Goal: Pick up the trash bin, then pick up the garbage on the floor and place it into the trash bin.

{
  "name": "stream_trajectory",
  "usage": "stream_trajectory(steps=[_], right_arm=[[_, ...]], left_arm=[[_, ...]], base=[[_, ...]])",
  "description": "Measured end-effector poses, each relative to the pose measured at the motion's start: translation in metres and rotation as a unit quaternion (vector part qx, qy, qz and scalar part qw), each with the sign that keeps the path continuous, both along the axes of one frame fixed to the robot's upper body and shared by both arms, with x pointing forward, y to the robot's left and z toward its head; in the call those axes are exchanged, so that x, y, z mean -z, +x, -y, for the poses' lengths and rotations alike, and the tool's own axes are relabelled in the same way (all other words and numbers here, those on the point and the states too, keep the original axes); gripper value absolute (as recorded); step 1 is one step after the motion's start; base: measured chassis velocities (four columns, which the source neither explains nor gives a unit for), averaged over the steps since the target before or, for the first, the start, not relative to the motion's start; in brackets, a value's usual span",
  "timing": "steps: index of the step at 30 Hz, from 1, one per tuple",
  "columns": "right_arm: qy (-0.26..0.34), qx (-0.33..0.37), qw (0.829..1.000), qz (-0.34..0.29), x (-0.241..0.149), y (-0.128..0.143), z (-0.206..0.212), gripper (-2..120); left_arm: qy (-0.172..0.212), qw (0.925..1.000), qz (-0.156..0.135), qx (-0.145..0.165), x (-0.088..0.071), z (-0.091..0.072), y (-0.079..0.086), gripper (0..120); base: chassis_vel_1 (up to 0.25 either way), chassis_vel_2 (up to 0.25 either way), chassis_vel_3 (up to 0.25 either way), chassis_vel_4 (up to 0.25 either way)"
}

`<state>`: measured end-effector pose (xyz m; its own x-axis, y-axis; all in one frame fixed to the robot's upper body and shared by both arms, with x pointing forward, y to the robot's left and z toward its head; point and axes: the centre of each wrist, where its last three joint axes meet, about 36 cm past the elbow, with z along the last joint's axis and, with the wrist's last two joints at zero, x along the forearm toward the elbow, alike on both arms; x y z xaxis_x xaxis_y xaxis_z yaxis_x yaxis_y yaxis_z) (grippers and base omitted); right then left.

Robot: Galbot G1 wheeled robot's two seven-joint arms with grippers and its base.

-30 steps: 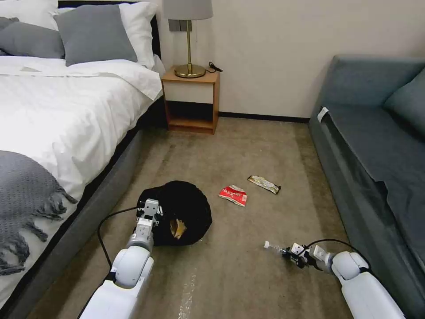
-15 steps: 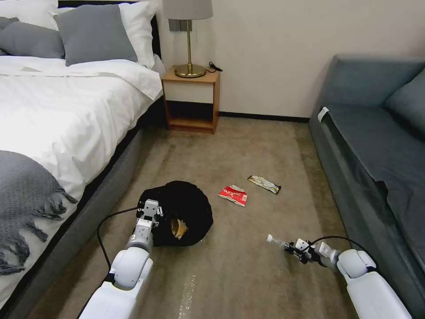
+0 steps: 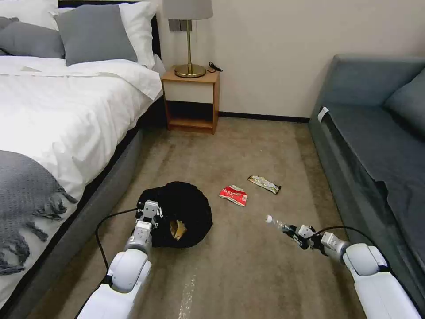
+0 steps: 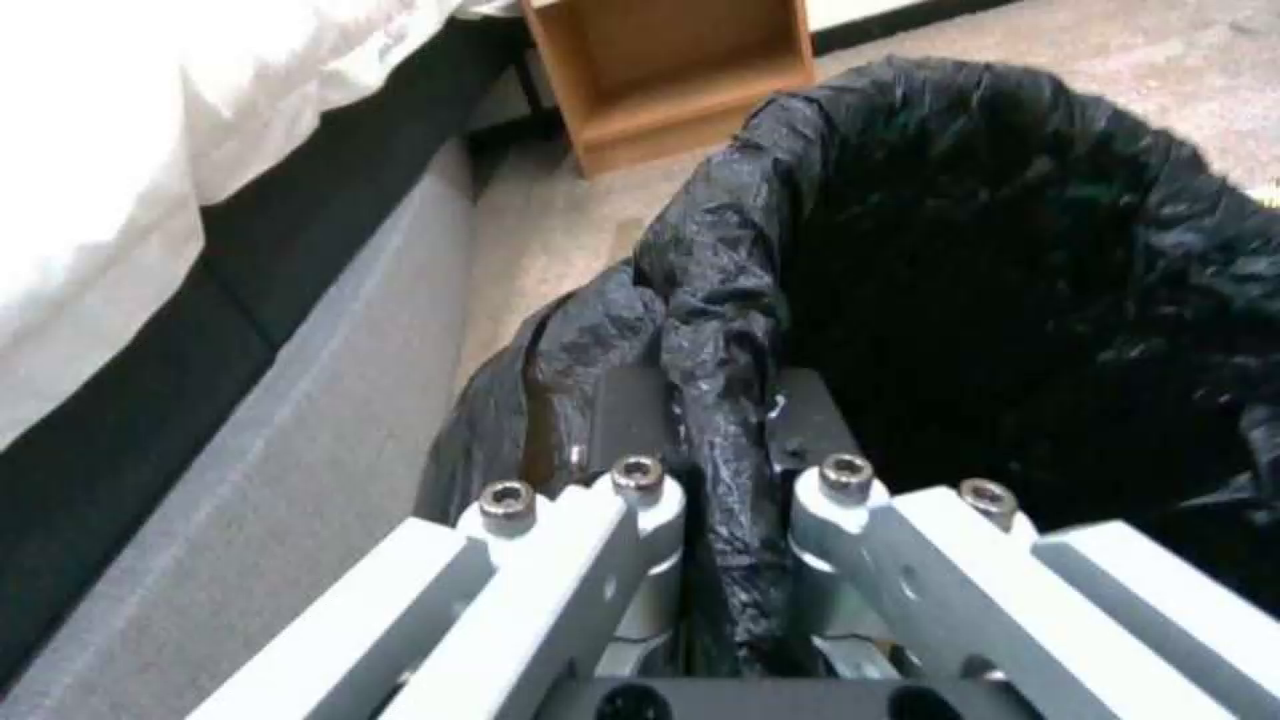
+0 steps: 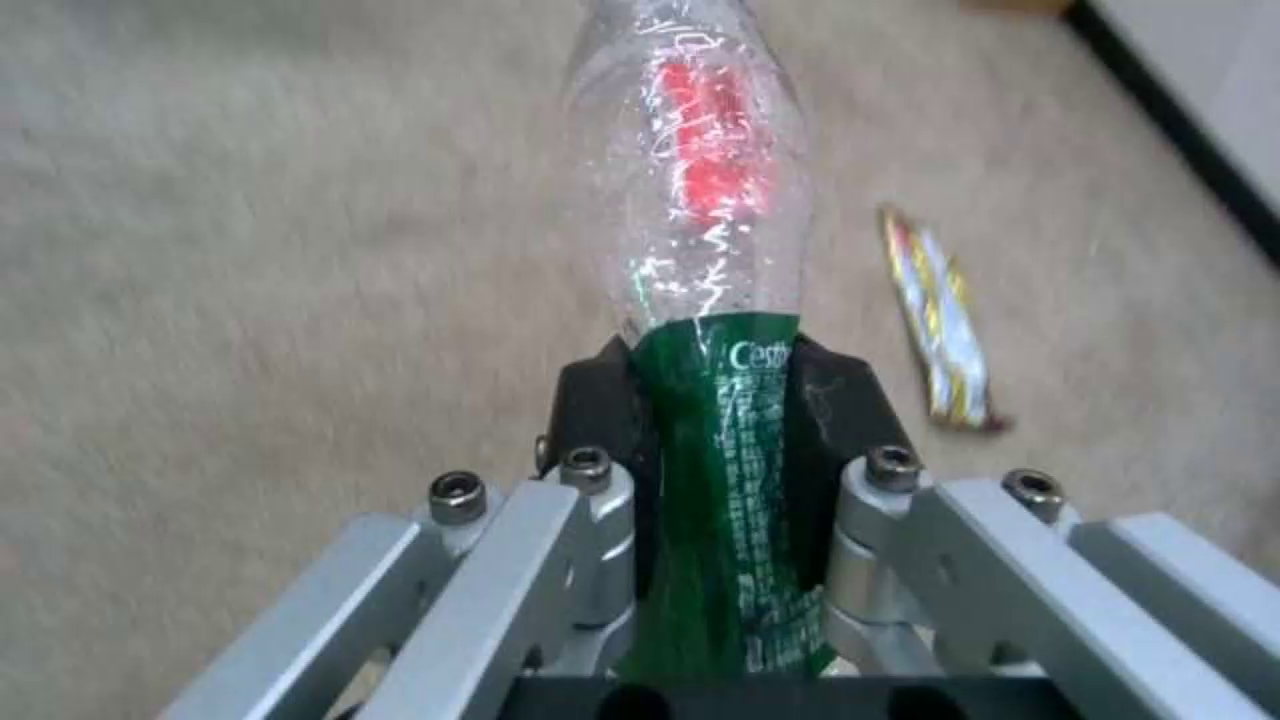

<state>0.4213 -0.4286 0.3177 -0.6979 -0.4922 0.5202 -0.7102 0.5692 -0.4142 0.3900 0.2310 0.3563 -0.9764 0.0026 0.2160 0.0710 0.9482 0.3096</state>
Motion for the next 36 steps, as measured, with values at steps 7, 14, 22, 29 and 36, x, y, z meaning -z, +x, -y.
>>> stream_trajectory(steps=[7, 14, 22, 29, 36], right_arm=[[0.017, -0.028, 0.999, 0.042, -0.037, -0.014, -0.015, 16], [0.036, -0.055, 0.995, 0.078, -0.073, -0.021, -0.041, 16], [0.076, -0.084, 0.989, 0.097, -0.1, -0.026, -0.081, 16], [0.118, -0.097, 0.982, 0.115, -0.108, -0.016, -0.113, 16], [0.146, -0.097, 0.976, 0.129, -0.11, 0.012, -0.139, 16]], left_arm=[[0.004, 1.0, 0.001, -0.003, 0.001, -0.004, 0.001, 4], [0.006, 1.0, -0.003, 0.0, 0.005, -0.003, 0.003, 4], [0.002, 1.0, -0.006, 0.004, 0.009, 0.005, 0.008, 4], [0.0, 0.9999, -0.003, 0.01, 0.008, 0.011, 0.01, 4], [0.002, 0.9999, -0.002, 0.016, 0.009, 0.017, 0.012, 4]], base=[[0.0, 0.0, 0.0, 0.0], [0.0, 0.0, 0.0, 0.0], [0.0, 0.0, 0.0, 0.0], [0.0, 0.0, 0.0, 0.0], [0.0, 0.0, 0.0, 0.0]])
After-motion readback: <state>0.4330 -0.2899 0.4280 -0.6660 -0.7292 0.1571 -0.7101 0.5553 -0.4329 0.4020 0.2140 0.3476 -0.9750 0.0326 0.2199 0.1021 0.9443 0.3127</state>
